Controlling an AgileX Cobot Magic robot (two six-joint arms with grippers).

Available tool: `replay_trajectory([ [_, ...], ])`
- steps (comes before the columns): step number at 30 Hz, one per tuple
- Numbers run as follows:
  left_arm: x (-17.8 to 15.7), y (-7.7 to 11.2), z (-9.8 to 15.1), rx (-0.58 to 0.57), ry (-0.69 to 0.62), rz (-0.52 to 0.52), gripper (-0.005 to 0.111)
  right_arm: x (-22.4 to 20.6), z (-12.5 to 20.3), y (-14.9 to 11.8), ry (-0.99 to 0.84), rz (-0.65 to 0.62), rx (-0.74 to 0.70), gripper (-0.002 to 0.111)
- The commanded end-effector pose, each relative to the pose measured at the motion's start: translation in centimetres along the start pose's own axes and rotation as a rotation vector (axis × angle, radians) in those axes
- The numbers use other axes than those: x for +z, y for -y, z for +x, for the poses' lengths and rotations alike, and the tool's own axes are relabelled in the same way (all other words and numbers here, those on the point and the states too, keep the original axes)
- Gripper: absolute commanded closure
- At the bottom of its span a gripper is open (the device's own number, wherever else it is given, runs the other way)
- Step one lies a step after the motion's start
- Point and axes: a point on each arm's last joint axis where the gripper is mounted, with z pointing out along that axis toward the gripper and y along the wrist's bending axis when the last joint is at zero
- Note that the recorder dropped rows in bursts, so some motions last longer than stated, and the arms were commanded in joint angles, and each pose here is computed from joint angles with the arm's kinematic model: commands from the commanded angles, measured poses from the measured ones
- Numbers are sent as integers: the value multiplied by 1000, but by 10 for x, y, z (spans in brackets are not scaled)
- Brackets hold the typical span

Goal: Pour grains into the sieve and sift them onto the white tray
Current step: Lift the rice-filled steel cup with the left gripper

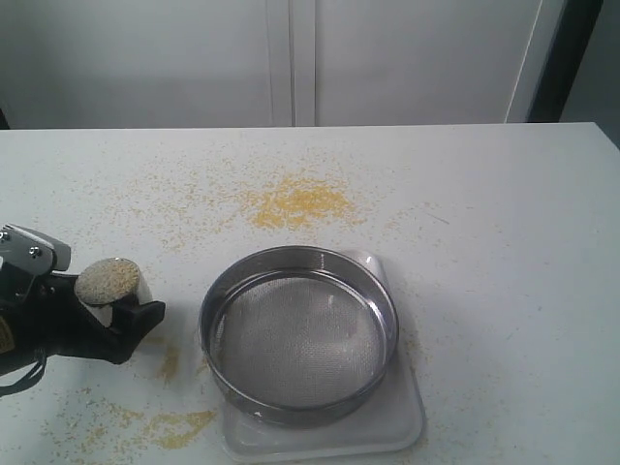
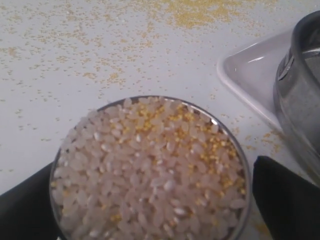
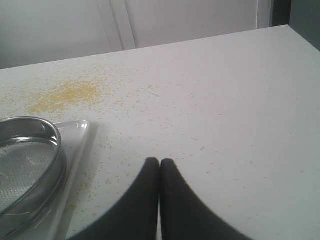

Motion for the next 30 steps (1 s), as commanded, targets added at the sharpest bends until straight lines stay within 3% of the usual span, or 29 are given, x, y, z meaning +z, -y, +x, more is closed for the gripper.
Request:
replay_trajectory([
  [1, 1, 3, 1, 0, 27, 18, 11, 0, 1, 0, 7, -6, 3, 108],
  [24, 4, 3, 9, 34, 6, 28, 20, 0, 1, 0, 7, -6, 3, 108],
  [27, 4, 3, 9, 44, 6, 28, 37, 0, 1, 0, 7, -6, 3, 108],
  [30, 4, 3, 9, 49, 6, 28, 73, 0, 1, 0, 7, -6, 3, 108],
])
